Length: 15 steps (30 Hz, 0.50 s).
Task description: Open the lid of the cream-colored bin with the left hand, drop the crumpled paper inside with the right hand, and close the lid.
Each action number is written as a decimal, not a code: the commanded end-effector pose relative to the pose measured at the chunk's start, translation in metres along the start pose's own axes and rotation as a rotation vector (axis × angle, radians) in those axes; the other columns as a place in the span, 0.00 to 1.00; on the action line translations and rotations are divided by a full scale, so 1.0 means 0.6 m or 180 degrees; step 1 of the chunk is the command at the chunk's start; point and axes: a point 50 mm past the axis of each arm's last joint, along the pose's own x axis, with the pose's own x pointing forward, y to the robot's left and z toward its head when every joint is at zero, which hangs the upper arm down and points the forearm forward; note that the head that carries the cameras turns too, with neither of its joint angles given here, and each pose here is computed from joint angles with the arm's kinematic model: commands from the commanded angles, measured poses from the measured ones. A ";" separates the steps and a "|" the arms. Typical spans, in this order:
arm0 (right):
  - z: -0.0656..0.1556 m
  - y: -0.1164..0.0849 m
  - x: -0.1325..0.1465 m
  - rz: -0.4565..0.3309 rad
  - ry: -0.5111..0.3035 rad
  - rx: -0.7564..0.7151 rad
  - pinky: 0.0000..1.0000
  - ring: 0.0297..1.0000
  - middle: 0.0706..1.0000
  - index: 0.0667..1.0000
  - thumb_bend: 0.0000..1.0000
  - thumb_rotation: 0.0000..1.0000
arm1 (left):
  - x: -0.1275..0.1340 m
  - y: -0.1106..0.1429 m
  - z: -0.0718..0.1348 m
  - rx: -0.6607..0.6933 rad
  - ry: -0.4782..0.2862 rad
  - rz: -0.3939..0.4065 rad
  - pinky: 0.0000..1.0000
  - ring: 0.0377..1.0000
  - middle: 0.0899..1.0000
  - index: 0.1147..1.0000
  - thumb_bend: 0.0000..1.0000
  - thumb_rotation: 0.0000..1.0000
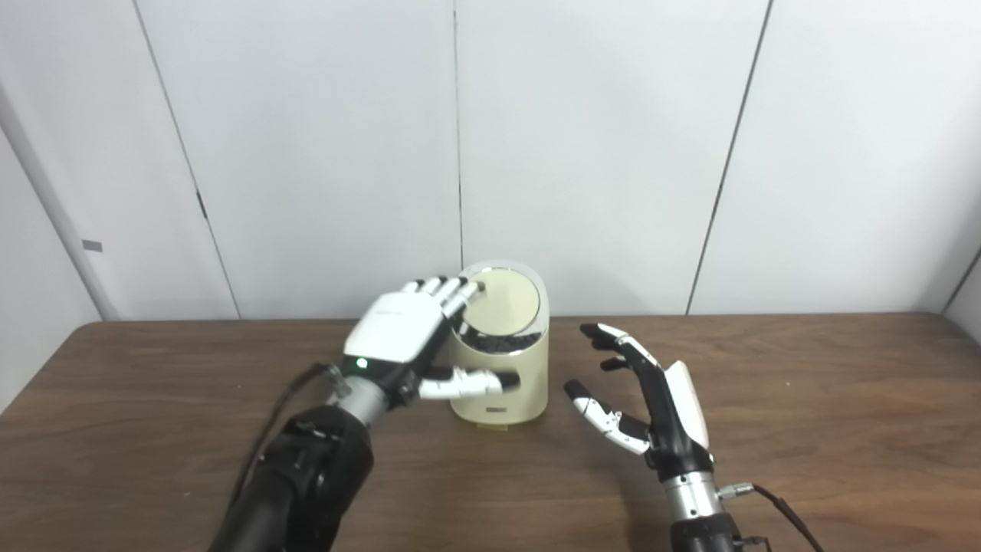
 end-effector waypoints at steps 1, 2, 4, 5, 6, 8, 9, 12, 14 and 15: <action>-0.021 0.012 -0.029 0.0051 0.0162 0.0009 0.64 0.76 0.77 0.75 0.26 0.50 | 0.018 0.052 0.007 -0.0135 -0.0121 0.0440 0.93 0.98 0.99 1.00 0.77 0.99; -0.022 0.011 -0.029 0.0053 0.0172 0.0017 0.64 0.76 0.77 0.75 0.26 0.50 | 0.016 0.055 0.002 -0.0243 -0.0105 0.0527 0.92 0.98 0.99 1.00 0.76 0.99; -0.023 0.011 -0.029 0.0051 0.0175 0.0032 0.64 0.76 0.77 0.75 0.26 0.47 | 0.012 0.060 -0.004 -0.0396 -0.0088 0.0645 0.92 0.99 0.99 1.00 0.72 0.99; -0.023 0.011 -0.029 0.0045 0.0171 0.0037 0.64 0.76 0.77 0.75 0.26 0.46 | 0.007 0.059 -0.010 -0.0544 -0.0086 0.0725 0.90 0.98 0.99 0.99 0.70 0.99; -0.023 0.011 -0.030 0.0042 0.0169 0.0039 0.63 0.75 0.77 0.75 0.26 0.46 | 0.001 0.057 -0.014 -0.0665 -0.0091 0.0782 0.87 0.96 0.98 0.98 0.66 0.98; -0.022 0.010 -0.031 0.0045 0.0181 0.0030 0.63 0.75 0.77 0.75 0.26 0.45 | -0.009 0.048 -0.022 -0.0913 -0.0142 0.0877 0.84 0.94 0.96 0.96 0.62 0.97; -0.022 0.010 -0.032 0.0048 0.0189 0.0031 0.63 0.75 0.77 0.75 0.26 0.45 | -0.017 0.038 -0.026 -0.1114 -0.0169 0.0934 0.81 0.91 0.94 0.94 0.58 0.95; -0.023 0.007 -0.035 0.0061 0.0181 0.0032 0.64 0.75 0.77 0.76 0.26 0.43 | -0.043 0.002 -0.040 -0.1651 -0.0238 0.1189 0.75 0.85 0.87 0.86 0.43 0.95; -0.024 0.004 -0.037 0.0061 0.0152 0.0040 0.64 0.76 0.78 0.76 0.26 0.43 | -0.056 -0.019 -0.047 -0.1974 -0.0300 0.1356 0.72 0.81 0.82 0.81 0.33 0.93; -0.025 0.002 -0.037 0.0056 0.0145 0.0053 0.63 0.75 0.78 0.76 0.26 0.43 | -0.064 -0.031 -0.050 -0.2154 -0.0308 0.1431 0.71 0.80 0.81 0.80 0.30 0.92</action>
